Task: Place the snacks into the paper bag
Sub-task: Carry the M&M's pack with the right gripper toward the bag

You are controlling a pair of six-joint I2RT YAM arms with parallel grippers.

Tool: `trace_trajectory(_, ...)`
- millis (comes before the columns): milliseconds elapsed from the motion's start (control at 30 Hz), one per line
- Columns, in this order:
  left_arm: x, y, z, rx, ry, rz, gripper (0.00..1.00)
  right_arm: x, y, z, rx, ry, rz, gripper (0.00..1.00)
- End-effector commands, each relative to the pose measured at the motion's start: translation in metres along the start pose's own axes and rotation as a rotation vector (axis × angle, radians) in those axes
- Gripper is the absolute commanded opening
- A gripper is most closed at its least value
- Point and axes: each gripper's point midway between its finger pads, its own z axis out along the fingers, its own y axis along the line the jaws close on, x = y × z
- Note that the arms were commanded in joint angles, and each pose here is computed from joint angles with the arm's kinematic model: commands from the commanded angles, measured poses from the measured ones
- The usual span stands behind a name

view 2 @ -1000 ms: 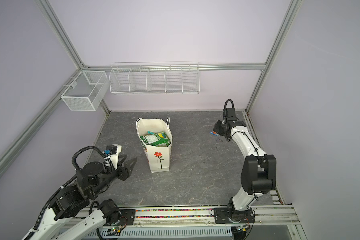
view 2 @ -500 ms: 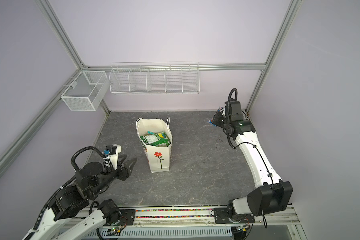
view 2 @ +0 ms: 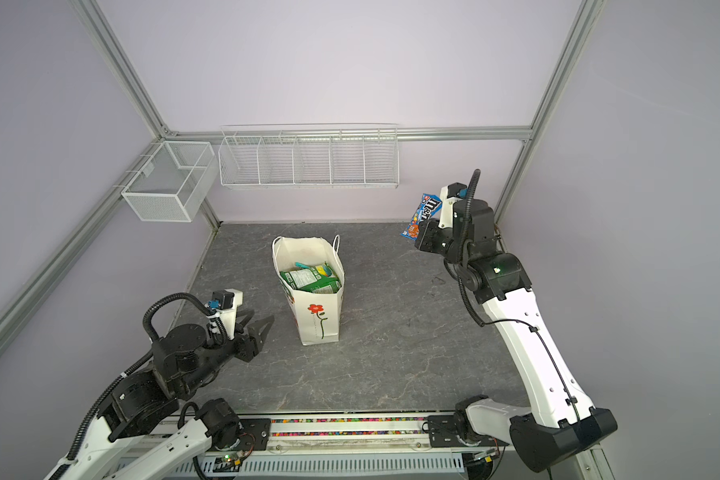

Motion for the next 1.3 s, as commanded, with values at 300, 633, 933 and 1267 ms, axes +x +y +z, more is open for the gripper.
trace_trajectory(300,0.000,0.000,-0.003,0.007,-0.009,-0.019,0.58,-0.019,0.049,-0.032,-0.121,-0.088,-0.128,0.07)
trace_trajectory(633,0.000,0.000,-0.003,0.012,-0.010,-0.019,0.58,-0.016,0.083,-0.039,-0.209,-0.100,-0.196,0.07)
trace_trajectory(933,0.000,0.000,-0.003,0.012,-0.011,-0.020,0.58,-0.011,0.116,-0.043,-0.287,-0.114,-0.267,0.07)
trace_trajectory(1267,0.001,-0.001,-0.003,0.014,-0.010,-0.021,0.58,-0.002,0.143,-0.043,-0.328,-0.119,-0.341,0.07)
